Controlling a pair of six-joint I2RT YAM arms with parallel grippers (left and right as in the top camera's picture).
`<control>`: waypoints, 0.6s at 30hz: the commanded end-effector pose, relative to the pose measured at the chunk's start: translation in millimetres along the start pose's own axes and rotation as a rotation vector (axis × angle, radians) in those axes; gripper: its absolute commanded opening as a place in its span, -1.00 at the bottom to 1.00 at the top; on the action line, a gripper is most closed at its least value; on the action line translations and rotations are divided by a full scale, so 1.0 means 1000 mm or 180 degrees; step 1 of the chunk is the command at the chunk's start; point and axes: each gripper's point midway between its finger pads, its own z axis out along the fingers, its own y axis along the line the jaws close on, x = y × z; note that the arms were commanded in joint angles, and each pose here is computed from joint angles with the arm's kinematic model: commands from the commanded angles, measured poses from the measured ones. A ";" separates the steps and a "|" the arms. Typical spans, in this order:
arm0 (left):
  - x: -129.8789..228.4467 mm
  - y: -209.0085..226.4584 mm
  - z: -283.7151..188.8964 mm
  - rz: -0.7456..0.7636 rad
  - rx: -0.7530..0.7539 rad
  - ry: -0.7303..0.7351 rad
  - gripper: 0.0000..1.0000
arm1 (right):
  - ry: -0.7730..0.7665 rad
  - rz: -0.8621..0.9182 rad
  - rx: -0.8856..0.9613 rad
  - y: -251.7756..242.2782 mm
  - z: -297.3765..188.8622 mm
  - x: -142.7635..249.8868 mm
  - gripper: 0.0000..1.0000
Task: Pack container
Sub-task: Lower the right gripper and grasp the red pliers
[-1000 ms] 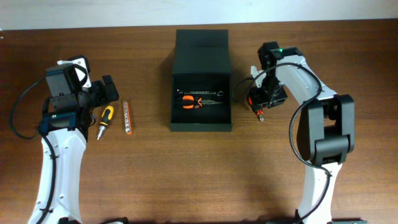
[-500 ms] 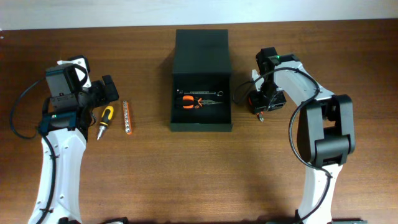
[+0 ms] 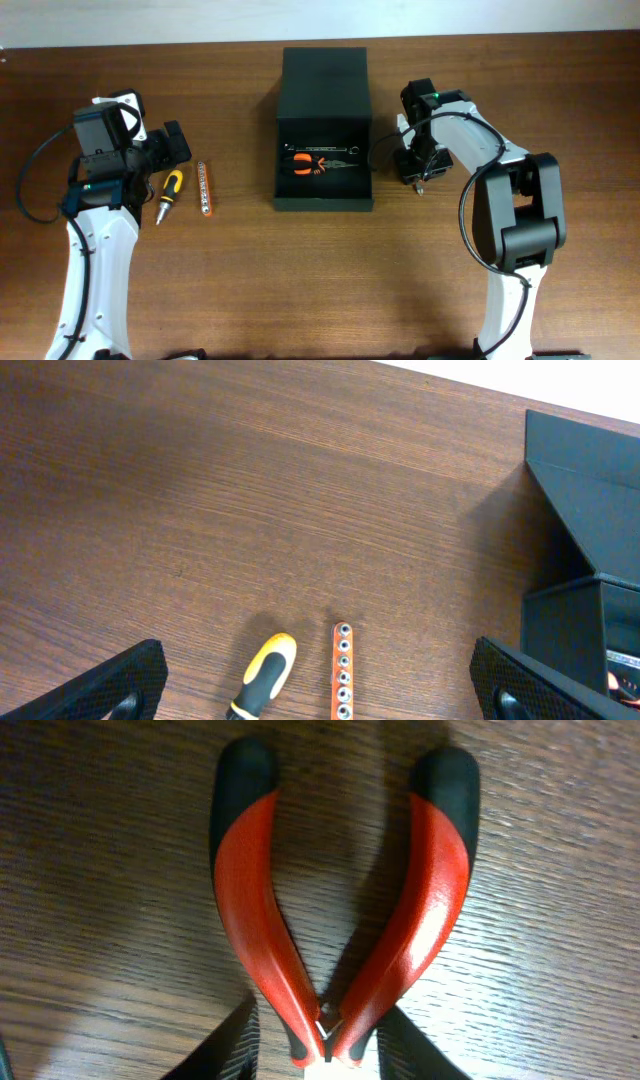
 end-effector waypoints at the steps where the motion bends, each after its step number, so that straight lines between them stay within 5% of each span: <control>1: -0.009 0.002 -0.003 -0.0041 -0.0020 -0.0065 0.98 | 0.0134 -0.0024 -0.0066 0.009 0.012 0.011 -0.43; 18: -0.009 0.002 -0.003 -0.0041 -0.0020 -0.0065 0.99 | 0.0138 0.0048 0.0006 0.003 0.007 0.010 -0.74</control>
